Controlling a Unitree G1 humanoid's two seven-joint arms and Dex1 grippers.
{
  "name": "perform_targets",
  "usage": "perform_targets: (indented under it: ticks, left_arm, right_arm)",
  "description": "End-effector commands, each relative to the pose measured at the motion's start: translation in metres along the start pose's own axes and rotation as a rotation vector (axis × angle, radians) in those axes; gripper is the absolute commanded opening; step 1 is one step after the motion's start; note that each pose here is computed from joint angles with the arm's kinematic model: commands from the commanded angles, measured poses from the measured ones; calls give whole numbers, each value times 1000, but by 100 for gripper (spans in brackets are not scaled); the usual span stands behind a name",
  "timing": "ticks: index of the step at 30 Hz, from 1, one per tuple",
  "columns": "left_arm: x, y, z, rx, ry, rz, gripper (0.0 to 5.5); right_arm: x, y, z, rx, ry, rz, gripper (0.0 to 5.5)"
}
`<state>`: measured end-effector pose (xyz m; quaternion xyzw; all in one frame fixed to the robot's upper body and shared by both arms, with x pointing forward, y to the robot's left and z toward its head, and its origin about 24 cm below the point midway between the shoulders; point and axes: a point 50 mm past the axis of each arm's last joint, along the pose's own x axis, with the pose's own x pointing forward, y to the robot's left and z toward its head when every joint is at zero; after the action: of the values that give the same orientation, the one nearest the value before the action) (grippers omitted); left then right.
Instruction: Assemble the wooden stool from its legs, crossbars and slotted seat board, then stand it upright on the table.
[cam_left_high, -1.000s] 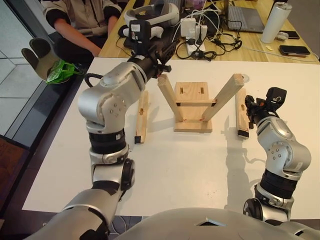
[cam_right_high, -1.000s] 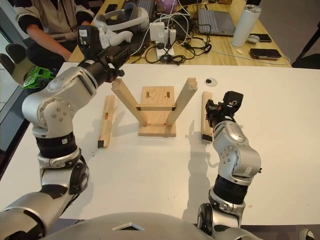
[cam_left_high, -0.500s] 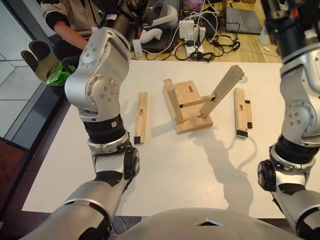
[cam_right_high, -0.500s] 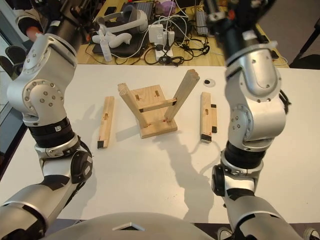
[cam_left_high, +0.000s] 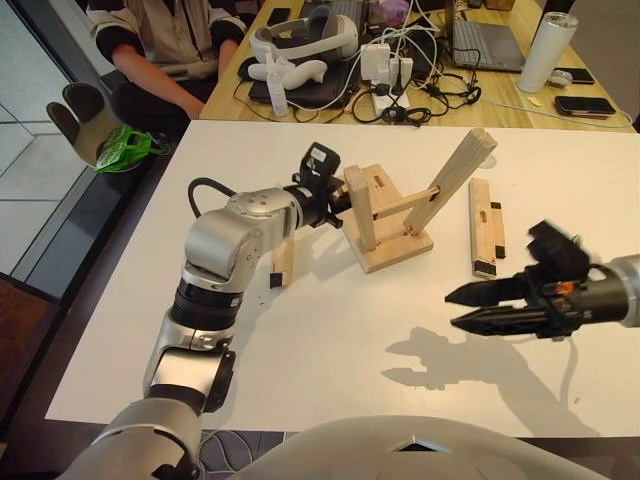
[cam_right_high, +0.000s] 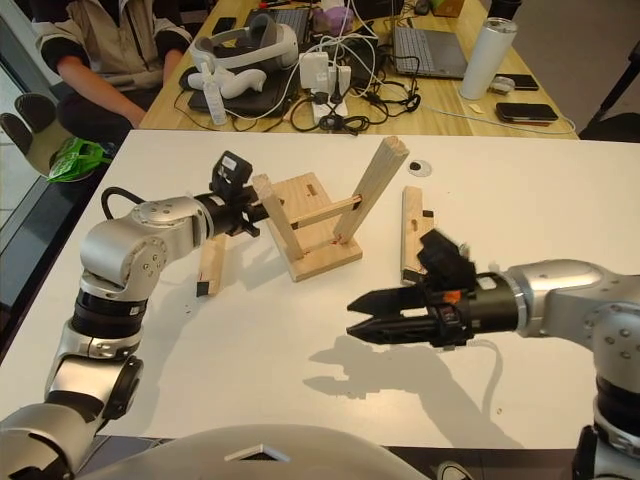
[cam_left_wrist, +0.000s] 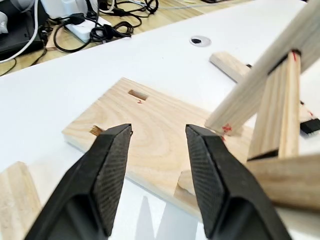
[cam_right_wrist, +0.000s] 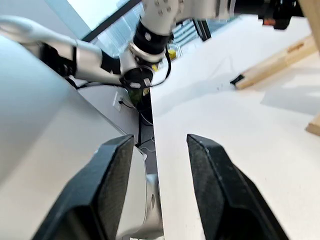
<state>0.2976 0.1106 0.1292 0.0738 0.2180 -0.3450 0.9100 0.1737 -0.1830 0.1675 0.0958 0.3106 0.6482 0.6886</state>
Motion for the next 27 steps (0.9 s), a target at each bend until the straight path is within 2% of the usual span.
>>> perform_targets:
  ticks: [1,4,6,9,15,18,20,23,25,27]
  left_arm:
    - [-1,-16,7,71,-4,-96,203]
    - [6,-39,22,65,-64,-171,203]
    - [18,-62,37,29,-113,-225,203]
    - [41,-104,61,-13,-167,-293,203]
    - [76,-133,87,-88,-204,-270,203]
    - [82,-108,97,-88,-252,-192,203]
    - [79,-82,99,-80,-270,-117,203]
    - [50,-41,104,-64,-344,-57,203]
    - [23,-19,93,-28,-348,-51,203]
    - [5,-1,80,0,-318,-33,203]
  right_arm:
    - [3,-40,-8,-96,77,-198,201]
    - [-1,-98,6,-211,81,-458,201]
    - [-2,-112,14,-278,116,-498,201]
    - [-11,-107,7,-385,303,-429,201]
    - [-37,-86,-10,-479,578,-361,201]
    - [-41,-53,-12,-437,570,-239,201]
    - [-31,-26,-11,-375,474,-109,201]
    - [-1,10,-13,-224,250,106,201]
    - [17,9,-22,-155,154,90,201]
    - [32,3,-31,-133,136,17,201]
